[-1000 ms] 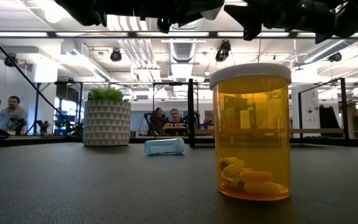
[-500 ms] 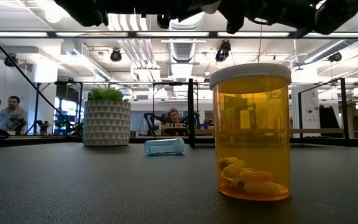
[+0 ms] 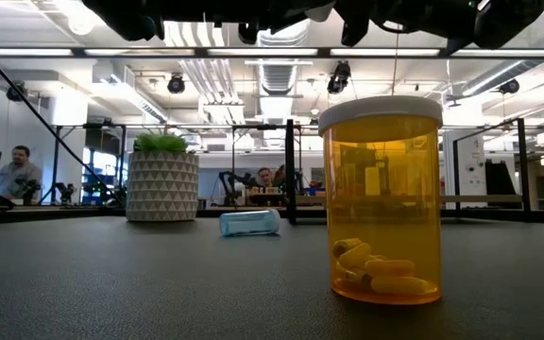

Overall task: Pick and place medicine bottles onto shelf by color
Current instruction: Put the top white pill bottle on the shelf aligned with the other white pill bottle

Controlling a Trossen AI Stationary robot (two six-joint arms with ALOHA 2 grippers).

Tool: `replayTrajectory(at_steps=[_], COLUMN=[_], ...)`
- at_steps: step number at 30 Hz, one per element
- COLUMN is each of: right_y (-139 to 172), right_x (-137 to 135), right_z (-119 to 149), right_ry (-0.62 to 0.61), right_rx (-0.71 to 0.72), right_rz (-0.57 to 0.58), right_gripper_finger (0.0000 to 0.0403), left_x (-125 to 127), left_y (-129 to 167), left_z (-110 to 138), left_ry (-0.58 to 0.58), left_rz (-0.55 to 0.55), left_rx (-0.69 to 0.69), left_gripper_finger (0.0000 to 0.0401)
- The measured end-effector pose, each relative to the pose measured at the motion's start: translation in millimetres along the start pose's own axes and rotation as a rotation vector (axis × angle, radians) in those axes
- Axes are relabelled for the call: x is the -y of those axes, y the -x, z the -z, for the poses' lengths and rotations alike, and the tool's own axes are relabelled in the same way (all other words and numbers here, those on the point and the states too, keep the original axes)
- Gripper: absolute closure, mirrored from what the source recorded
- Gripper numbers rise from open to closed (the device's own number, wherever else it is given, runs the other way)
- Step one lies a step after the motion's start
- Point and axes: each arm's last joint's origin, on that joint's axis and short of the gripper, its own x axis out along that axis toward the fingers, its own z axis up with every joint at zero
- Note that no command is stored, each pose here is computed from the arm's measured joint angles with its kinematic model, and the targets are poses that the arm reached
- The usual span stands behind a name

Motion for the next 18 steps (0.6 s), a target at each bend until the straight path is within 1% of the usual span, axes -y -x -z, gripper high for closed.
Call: replayTrajectory(at_steps=[4,9,13,18], right_y=[0.1,0.2,1.0,5.0], right_x=[0.2,0.3,0.1,-0.8], right_z=[-0.3,-0.6,-1.2,-3.8], right_ry=[0.015,0.004,-0.036,-0.043], right_rx=[0.002,0.004,-0.002,-0.035], right_rz=[0.005,0.005,0.006,0.019], right_gripper_finger=[0.0276,0.0278,0.0278,0.0278], left_x=[-0.3,-0.3,0.0,0.4], left_y=[0.1,0.1,0.1,0.1], left_z=[-0.6,-1.2,-1.1,1.3], left_ry=[0.013,0.017,0.068,0.069], left_rz=[-0.006,-0.005,0.005,0.002], left_rx=[0.006,0.012,0.013,-0.012], left_gripper_finger=[0.0269,0.0255,0.0235,0.0202])
